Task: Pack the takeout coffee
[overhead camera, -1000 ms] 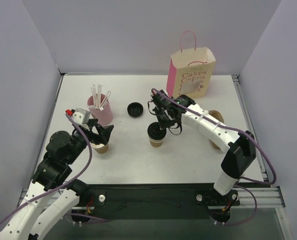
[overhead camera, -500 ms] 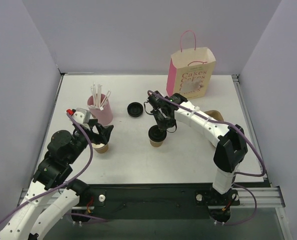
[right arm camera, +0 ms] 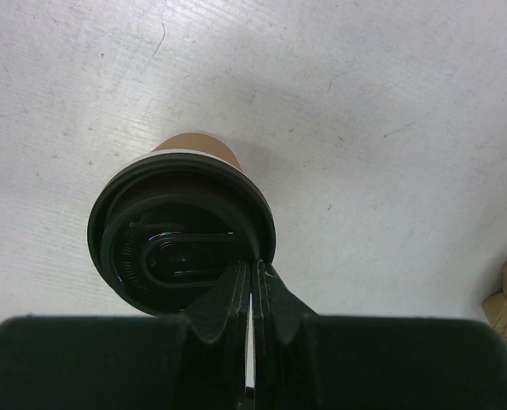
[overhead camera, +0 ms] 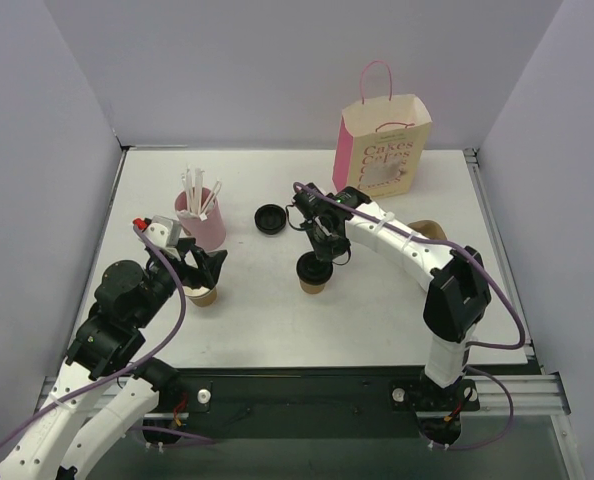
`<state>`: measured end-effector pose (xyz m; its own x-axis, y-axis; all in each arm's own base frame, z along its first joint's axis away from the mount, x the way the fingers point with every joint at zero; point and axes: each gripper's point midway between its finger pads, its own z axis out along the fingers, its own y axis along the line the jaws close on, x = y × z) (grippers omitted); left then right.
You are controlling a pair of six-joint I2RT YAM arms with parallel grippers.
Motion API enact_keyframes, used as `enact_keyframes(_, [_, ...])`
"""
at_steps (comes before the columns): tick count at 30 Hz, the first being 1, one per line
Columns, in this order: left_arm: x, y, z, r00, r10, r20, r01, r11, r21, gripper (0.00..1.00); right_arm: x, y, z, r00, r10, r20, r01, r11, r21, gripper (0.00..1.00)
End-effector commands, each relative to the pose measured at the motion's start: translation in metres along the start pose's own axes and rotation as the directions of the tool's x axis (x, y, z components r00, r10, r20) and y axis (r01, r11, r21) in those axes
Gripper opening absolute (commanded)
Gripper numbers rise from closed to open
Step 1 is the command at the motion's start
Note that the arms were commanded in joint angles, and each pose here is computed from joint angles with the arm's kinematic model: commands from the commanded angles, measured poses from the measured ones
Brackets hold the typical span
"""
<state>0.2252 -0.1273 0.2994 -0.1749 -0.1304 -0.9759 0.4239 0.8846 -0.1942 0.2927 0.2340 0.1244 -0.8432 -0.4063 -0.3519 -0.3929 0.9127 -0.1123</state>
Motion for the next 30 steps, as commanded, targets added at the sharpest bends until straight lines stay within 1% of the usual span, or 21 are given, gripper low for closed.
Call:
enact_keyframes(1, [-0.004,0.001,-0.001,1.0,0.002,0.017,-0.002,1.0,-0.007,0.84,0.006,-0.01,-0.001,1.0,0.013,-0.027,-0.011,0.999,0.044,0.0])
enact_keyframes(2, [-0.003,0.001,0.0,1.0,0.002,0.017,-0.002,1.0,-0.007,0.84,0.005,-0.009,-0.001,1.0,0.02,-0.022,-0.019,0.999,0.044,0.01])
enact_keyframes(3, [-0.003,0.001,0.0,1.0,0.001,0.017,-0.001,1.0,-0.007,0.85,0.004,-0.009,-0.002,1.0,0.023,-0.016,-0.022,0.999,0.042,0.04])
enact_keyframes(4, [-0.004,0.001,0.0,1.0,0.001,0.018,-0.001,1.0,-0.006,0.85,0.003,-0.007,-0.004,0.999,0.031,-0.014,-0.031,0.999,0.029,0.09])
enact_keyframes(5, [-0.003,0.001,0.0,1.0,-0.001,0.017,0.001,1.0,-0.007,0.85,0.002,-0.007,-0.006,0.999,0.041,-0.009,-0.041,0.999,0.018,0.18])
enact_keyframes(7, [-0.003,0.0,0.001,1.0,-0.002,0.016,0.002,1.0,-0.002,0.85,-0.002,-0.007,-0.014,0.998,0.055,0.012,-0.055,0.998,0.007,0.2])
enact_keyframes(10, [-0.002,0.001,0.001,1.0,-0.001,0.013,0.001,1.0,-0.004,0.85,-0.006,-0.011,-0.029,0.995,0.076,0.057,-0.076,0.997,-0.004,0.31])
enact_keyframes(11, [-0.001,0.001,0.001,1.0,-0.002,0.012,0.002,1.0,-0.004,0.85,-0.008,-0.011,-0.037,0.993,0.086,0.081,-0.084,0.996,-0.025,0.39])
enact_keyframes(13, [-0.001,0.001,0.002,1.0,-0.008,0.009,0.008,1.0,-0.005,0.84,-0.006,-0.012,-0.04,0.991,0.097,0.092,-0.093,0.995,-0.044,0.44])
enact_keyframes(14, [0.0,0.0,0.003,1.0,-0.011,0.005,0.011,1.0,-0.001,0.84,-0.01,-0.012,-0.044,0.987,0.114,0.114,-0.105,0.991,-0.078,0.51])
enact_keyframes(15, [0.0,-0.003,0.004,1.0,-0.017,0.0,0.017,1.0,0.013,0.85,-0.005,-0.011,-0.04,0.988,0.118,0.102,-0.108,0.989,-0.098,0.53])
enact_keyframes(16, [0.001,-0.006,0.006,0.999,-0.033,-0.007,0.034,0.999,0.028,0.84,-0.009,-0.012,-0.037,0.984,0.131,0.123,-0.117,0.986,-0.116,0.56])
enact_keyframes(17, [0.004,-0.008,0.01,0.999,-0.044,-0.025,0.044,0.998,0.036,0.84,-0.009,0.0,-0.041,0.984,0.134,0.119,-0.108,0.973,-0.206,0.58])
enact_keyframes(19, [0.009,-0.018,0.015,0.995,-0.08,-0.063,0.085,0.994,0.075,0.84,-0.009,0.0,-0.033,0.98,0.157,0.123,-0.119,0.956,-0.268,0.59])
enact_keyframes(20, [0.015,-0.02,0.022,0.99,-0.094,-0.104,0.102,0.992,0.074,0.83,-0.008,0.007,-0.037,0.981,0.15,0.126,-0.102,0.94,-0.325,0.59])
enact_keyframes(22, [0.025,-0.026,0.031,0.977,-0.121,-0.175,0.137,0.987,0.084,0.83,-0.009,0.005,-0.032,0.978,0.161,0.131,-0.104,0.926,-0.364,0.61])
enact_keyframes(23, [0.034,-0.032,0.04,0.961,-0.122,-0.249,0.151,0.984,0.099,0.82,-0.008,0.004,-0.029,0.978,0.165,0.125,-0.107,0.92,-0.376,0.61])
enact_keyframes(24, [0.04,-0.036,0.045,0.949,-0.122,-0.292,0.161,0.981,0.112,0.76,-0.007,0.004,-0.027,0.978,0.175,0.113,-0.115,0.906,-0.407,0.61])
enact_keyframes(26, [0.059,-0.048,0.057,0.909,-0.115,-0.401,0.189,0.97,0.151,0.71,-0.006,0.004,-0.021,0.977,0.181,0.109,-0.115,0.89,-0.441,0.63])
enact_keyframes(27, [0.057,-0.052,0.062,0.904,-0.114,-0.412,0.196,0.967,0.163,0.68,-0.006,0.01,-0.023,0.979,0.169,0.112,-0.095,0.871,-0.482,0.64])
enact_keyframes(30, [0.071,-0.063,0.077,0.874,-0.122,-0.471,0.231,0.956,0.179,0.65,-0.009,0.012,-0.017,0.981,0.161,0.107,-0.082,0.847,-0.524,0.66])
